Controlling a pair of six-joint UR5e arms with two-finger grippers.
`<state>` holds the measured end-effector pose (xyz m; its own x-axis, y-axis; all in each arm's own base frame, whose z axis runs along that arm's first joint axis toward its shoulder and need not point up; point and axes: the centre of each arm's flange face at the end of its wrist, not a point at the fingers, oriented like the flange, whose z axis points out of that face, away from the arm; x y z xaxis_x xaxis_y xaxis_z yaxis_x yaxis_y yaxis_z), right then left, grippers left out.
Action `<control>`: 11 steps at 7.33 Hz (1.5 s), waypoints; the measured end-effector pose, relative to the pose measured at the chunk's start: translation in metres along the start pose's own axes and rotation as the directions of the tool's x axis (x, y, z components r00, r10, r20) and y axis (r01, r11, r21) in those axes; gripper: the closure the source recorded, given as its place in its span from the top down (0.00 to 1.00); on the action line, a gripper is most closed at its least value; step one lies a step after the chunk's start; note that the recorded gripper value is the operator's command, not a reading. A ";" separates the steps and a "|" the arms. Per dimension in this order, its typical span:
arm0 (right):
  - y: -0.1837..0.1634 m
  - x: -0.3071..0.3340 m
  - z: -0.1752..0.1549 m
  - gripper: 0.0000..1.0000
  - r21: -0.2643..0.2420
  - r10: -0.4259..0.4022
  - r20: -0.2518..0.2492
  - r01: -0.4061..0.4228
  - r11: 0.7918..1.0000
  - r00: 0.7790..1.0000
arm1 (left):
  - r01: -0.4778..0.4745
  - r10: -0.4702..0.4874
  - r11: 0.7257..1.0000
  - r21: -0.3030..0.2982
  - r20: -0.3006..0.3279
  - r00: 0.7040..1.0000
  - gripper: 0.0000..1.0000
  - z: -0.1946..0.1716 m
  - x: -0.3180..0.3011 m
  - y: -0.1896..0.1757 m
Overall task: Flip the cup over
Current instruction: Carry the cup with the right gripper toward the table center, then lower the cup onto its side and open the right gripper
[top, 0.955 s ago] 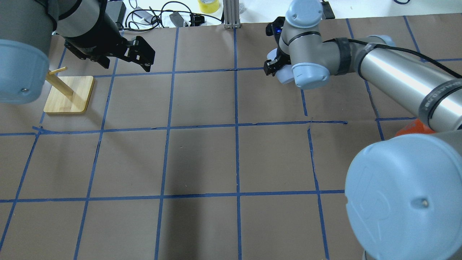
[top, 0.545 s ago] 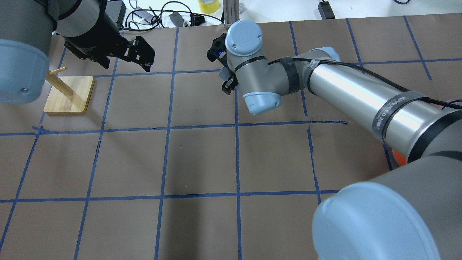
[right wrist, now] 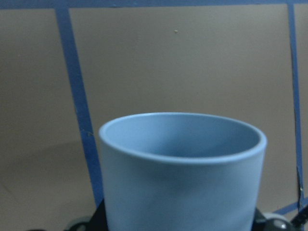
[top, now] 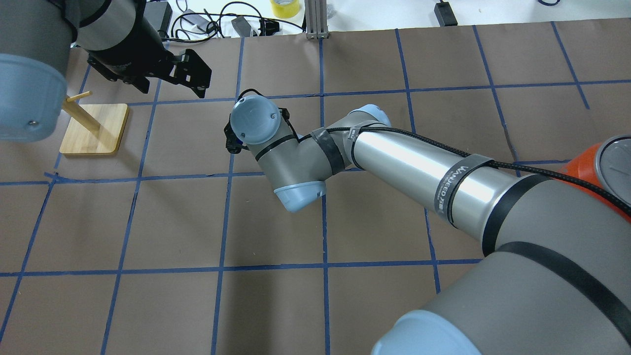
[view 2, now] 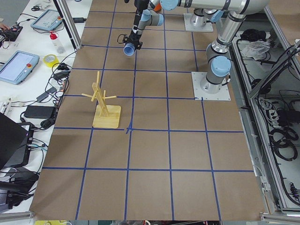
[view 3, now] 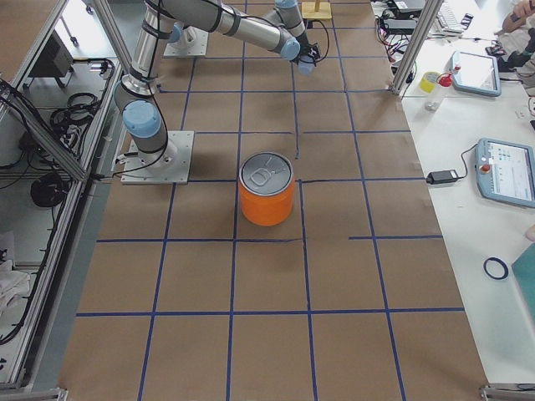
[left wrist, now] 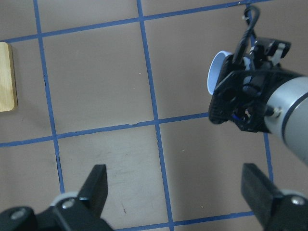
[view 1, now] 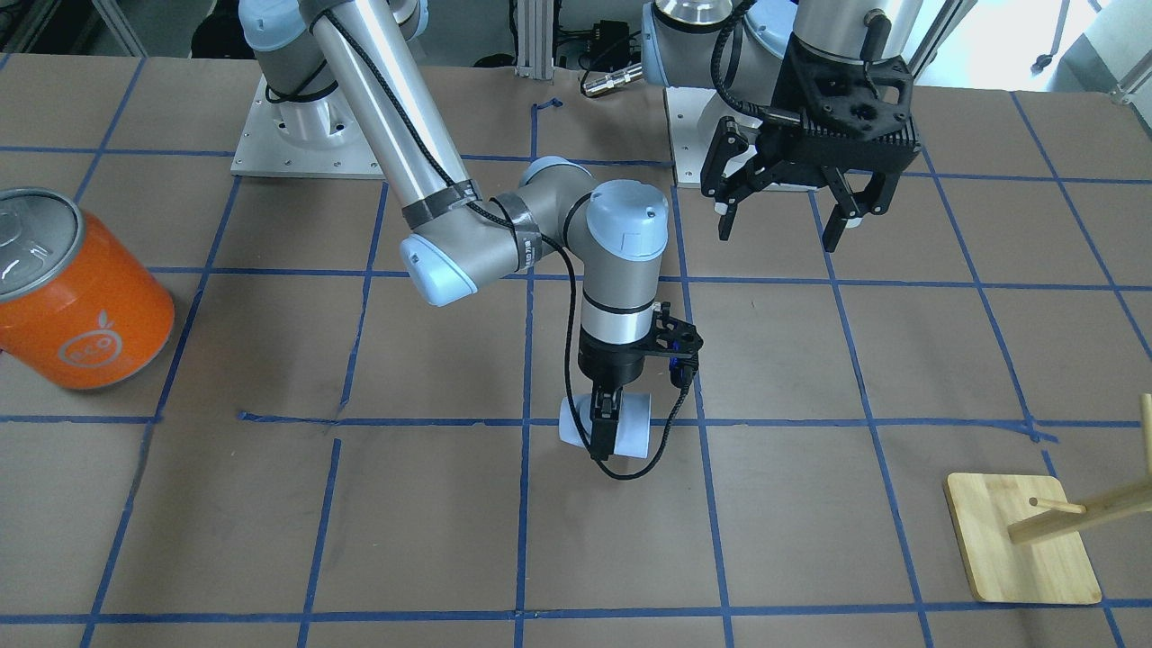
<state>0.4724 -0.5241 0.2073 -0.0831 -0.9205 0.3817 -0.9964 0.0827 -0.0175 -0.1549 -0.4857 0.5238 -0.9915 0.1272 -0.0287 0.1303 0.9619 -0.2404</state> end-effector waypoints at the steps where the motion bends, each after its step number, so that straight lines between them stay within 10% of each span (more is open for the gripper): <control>1: -0.004 -0.008 0.010 0.31 -0.009 -0.075 0.012 0.075 0.997 0.997 | 0.000 0.000 1.000 0.000 0.000 1.000 1.00 0.000 0.000 0.000; 6: -0.007 -0.020 0.034 0.52 -0.015 -0.169 0.053 0.170 0.985 0.984 | 0.000 0.000 1.000 -0.003 -0.001 1.000 1.00 0.000 0.000 0.000; 7: -0.007 -0.021 0.038 0.88 -0.015 -0.179 0.055 0.180 0.984 0.982 | 0.000 0.000 1.000 -0.002 -0.001 1.000 1.00 0.001 0.000 0.000; 8: -0.008 -0.021 0.039 1.00 -0.013 -0.184 0.056 0.185 0.983 0.981 | 0.001 -0.001 1.000 0.001 -0.001 1.000 1.00 0.000 0.000 -0.001; 11: -0.010 -0.015 0.032 1.00 -0.004 -0.177 0.041 0.177 0.984 0.983 | 0.001 -0.001 1.000 0.003 -0.001 1.000 1.00 0.001 -0.001 -0.001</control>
<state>0.4826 -0.5236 0.1725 0.0942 -0.9355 0.3406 -0.9953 -0.0806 0.0538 -0.1544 -0.4869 0.5235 -0.9917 0.1259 -0.0276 0.1289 0.9613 -0.2437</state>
